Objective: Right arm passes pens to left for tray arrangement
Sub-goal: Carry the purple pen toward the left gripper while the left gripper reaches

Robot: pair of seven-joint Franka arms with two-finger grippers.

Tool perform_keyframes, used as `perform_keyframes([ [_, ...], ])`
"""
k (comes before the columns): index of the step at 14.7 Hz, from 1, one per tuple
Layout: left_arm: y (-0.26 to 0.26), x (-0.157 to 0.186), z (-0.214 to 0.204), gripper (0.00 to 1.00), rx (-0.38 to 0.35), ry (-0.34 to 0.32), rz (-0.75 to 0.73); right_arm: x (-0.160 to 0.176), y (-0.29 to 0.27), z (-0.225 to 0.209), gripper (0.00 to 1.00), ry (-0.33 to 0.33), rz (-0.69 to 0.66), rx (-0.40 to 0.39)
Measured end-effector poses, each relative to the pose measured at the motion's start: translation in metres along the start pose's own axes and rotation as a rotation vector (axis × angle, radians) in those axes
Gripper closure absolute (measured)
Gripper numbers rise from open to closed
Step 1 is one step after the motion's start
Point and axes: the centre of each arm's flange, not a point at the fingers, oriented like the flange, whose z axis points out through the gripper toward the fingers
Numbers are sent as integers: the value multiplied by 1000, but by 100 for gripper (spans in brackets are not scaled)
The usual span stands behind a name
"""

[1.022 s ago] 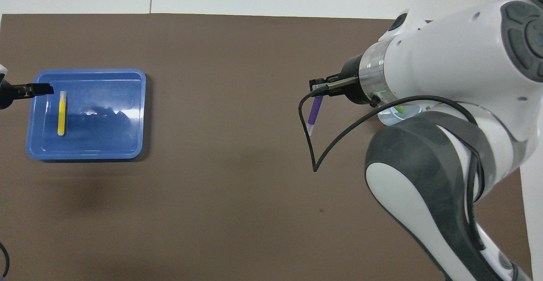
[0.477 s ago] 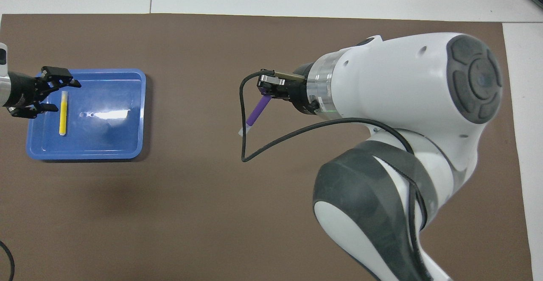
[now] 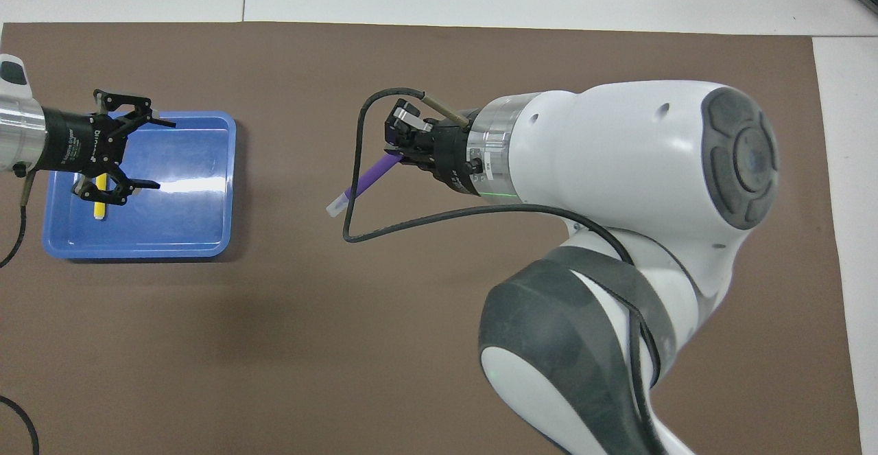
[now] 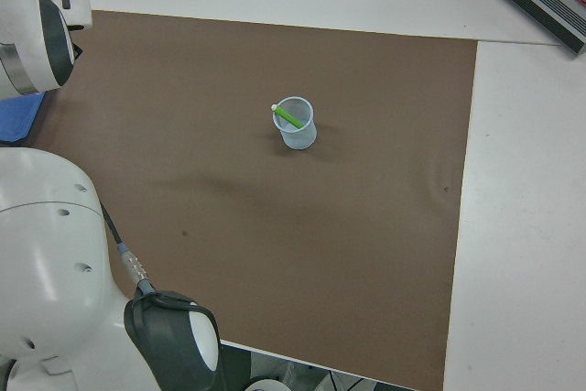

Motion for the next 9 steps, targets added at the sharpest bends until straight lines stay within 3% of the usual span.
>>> perform_keyframes([
  [4, 8, -34, -14, 0, -7, -42, -205, -16, -8, 8, 82, -3, 69, 31],
  [9, 21, -93, -37, 2, -31, -26, -371, -32, -10, 23, 82, -3, 101, 58],
])
